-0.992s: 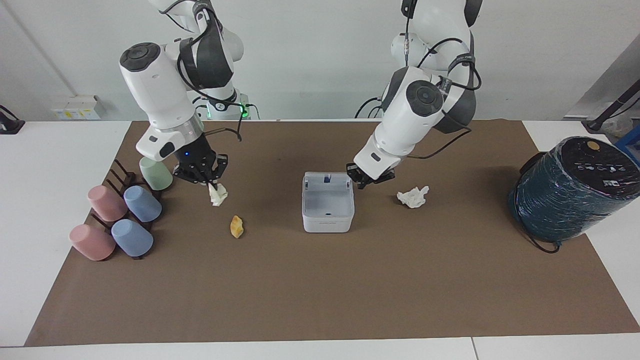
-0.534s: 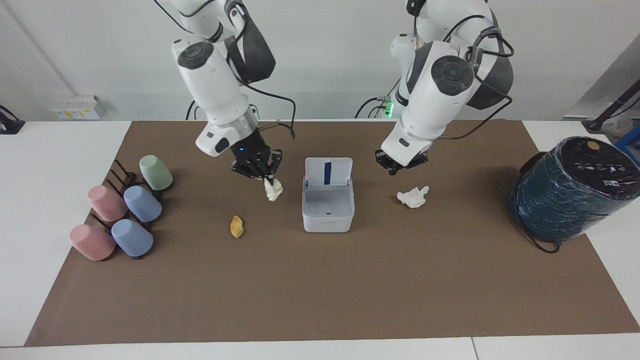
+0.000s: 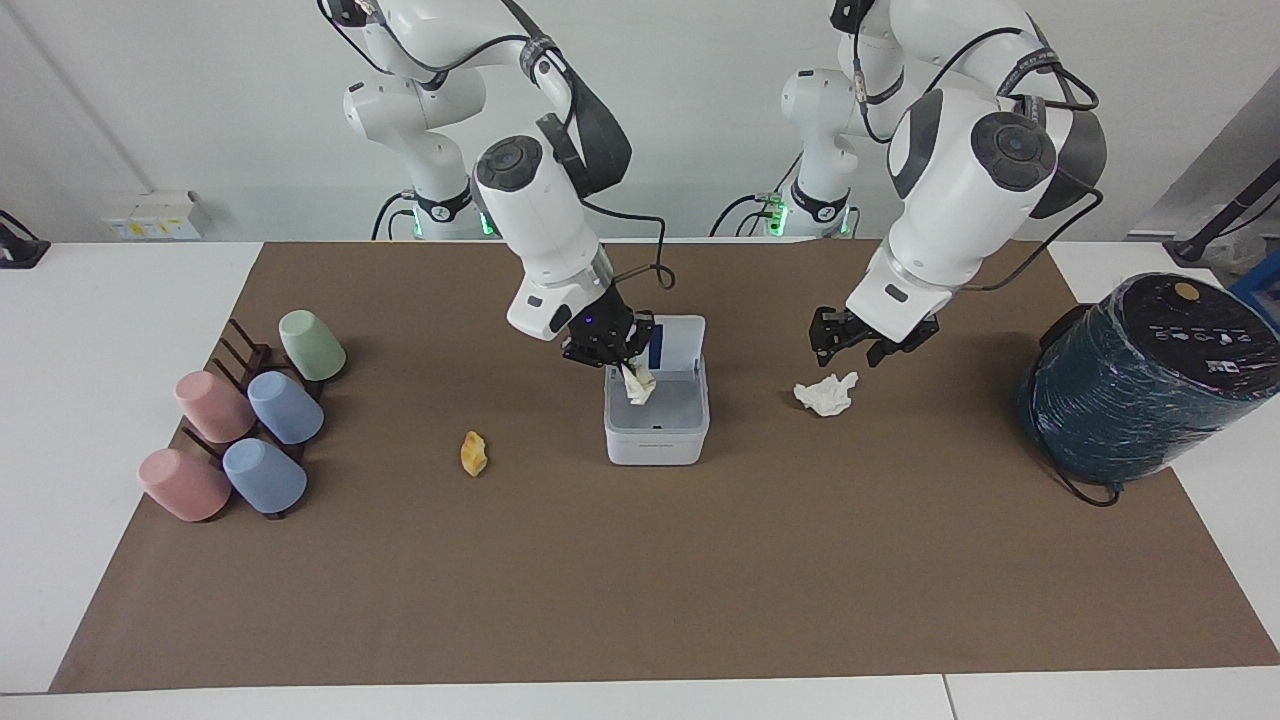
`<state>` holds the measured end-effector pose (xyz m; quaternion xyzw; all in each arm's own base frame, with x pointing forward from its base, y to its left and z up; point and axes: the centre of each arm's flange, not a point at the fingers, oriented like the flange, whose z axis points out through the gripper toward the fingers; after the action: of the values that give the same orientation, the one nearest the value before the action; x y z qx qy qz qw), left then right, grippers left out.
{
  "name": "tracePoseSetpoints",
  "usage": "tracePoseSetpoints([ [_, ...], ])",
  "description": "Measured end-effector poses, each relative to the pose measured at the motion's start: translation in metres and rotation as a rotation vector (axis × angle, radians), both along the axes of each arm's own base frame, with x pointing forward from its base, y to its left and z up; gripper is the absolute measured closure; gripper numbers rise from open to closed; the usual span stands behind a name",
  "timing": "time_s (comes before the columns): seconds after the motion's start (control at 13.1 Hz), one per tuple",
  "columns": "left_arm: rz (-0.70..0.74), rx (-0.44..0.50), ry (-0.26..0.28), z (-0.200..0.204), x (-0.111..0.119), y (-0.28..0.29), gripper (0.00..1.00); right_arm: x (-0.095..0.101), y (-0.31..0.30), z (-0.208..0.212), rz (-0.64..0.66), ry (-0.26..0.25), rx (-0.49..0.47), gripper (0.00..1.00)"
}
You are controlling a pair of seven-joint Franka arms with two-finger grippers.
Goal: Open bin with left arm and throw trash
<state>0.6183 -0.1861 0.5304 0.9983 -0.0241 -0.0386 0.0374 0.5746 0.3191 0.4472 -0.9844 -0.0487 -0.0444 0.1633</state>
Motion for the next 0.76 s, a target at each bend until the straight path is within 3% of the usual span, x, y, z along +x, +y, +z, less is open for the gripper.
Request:
tracePoseSetpoints([
  [0.08, -0.001, -0.003, -0.011, -0.01, -0.001, 0.004, 0.07, 0.0, 0.005, -0.007, 0.007, 0.009, -0.003, 0.97],
  [0.15, 0.0, -0.005, -0.023, -0.021, -0.003, 0.01, 0.0, 0.0, 0.009, -0.015, 0.013, 0.019, -0.008, 0.97],
  [0.46, 0.024, -0.011, -0.068, -0.066, -0.021, 0.031, 0.0, -0.002, 0.018, -0.031, 0.018, 0.044, -0.016, 0.93],
  [0.76, 0.041, -0.011, -0.093, -0.106, -0.04, 0.042, 0.0, -0.001, 0.019, -0.029, 0.007, 0.043, -0.013, 0.53],
])
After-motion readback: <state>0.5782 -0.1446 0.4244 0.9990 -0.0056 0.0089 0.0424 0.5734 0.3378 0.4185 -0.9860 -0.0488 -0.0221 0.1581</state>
